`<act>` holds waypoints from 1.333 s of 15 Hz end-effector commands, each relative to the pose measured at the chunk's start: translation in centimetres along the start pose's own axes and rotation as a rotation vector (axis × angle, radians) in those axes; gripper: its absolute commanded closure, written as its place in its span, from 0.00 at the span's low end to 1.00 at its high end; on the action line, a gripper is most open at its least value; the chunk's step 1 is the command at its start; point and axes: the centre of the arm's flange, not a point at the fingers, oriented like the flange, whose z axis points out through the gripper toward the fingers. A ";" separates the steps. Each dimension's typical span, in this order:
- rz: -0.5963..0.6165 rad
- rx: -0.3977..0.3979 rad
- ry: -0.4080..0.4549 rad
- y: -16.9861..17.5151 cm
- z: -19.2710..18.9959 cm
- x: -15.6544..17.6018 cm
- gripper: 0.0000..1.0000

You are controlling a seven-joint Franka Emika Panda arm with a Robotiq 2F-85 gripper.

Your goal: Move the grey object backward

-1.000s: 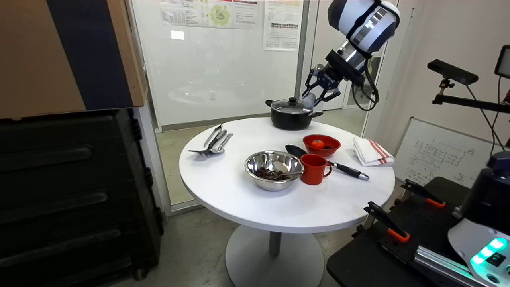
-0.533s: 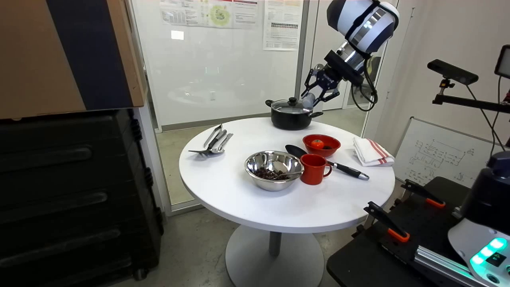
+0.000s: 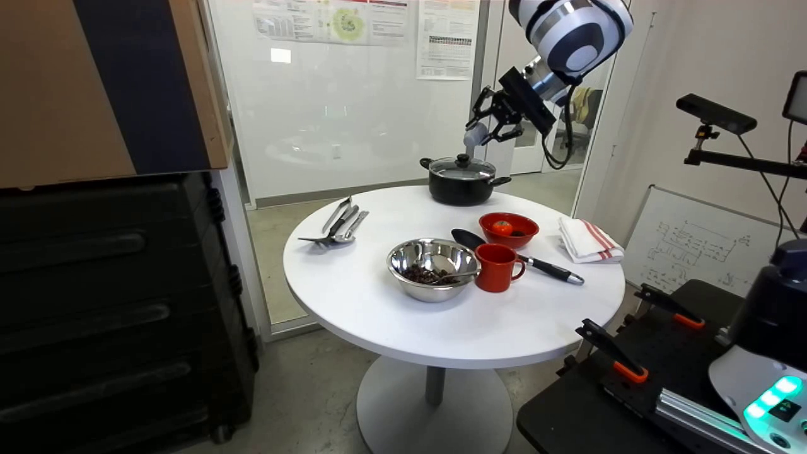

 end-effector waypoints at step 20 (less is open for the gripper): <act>-0.564 0.008 0.375 7.6 13.6 1.3 0.81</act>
